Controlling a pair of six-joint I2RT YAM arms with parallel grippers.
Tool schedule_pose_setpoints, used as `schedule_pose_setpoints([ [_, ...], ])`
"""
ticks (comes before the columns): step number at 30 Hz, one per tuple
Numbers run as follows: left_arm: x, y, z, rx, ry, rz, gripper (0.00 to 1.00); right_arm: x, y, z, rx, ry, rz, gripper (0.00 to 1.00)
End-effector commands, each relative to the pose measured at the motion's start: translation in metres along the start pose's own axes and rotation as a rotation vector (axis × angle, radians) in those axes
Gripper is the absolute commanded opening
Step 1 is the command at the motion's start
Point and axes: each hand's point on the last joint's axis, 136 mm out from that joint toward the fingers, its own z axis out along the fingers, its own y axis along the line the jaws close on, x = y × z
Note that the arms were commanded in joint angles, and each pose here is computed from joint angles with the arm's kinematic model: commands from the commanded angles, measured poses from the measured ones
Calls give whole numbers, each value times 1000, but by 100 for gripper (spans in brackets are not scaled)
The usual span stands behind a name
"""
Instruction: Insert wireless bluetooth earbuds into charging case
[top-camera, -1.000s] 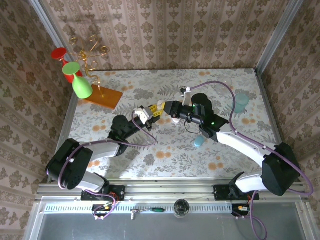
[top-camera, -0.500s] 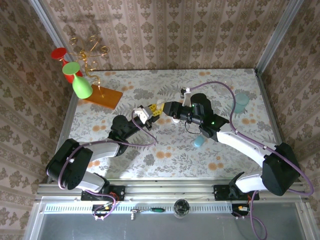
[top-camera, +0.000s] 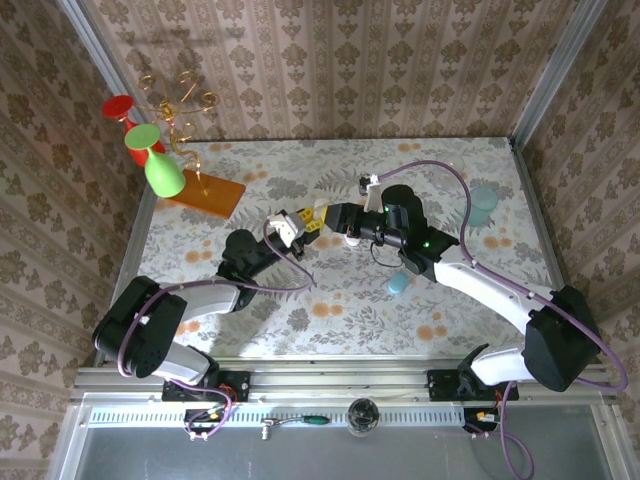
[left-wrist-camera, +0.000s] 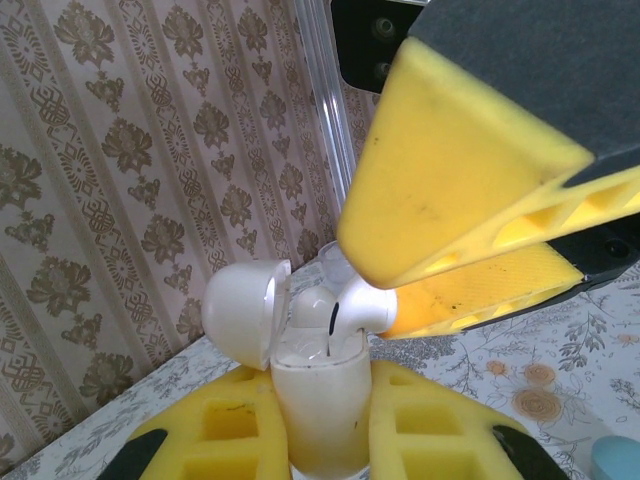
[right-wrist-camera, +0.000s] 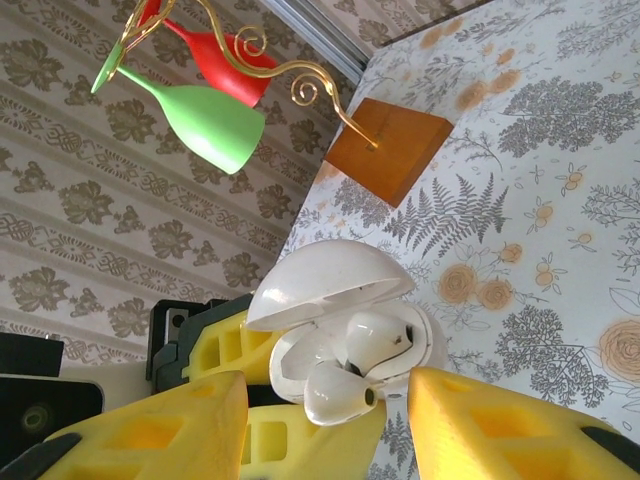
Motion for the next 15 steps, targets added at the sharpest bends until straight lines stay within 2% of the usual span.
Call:
schedule_pose_setpoints([
  [1,-17,3,7,9,-52,-8,6,-8,26,-2,-77,9,-57,48],
  [15,-17,5,10,9,-20,-35,6,0,41,4,-114,61,-84,48],
])
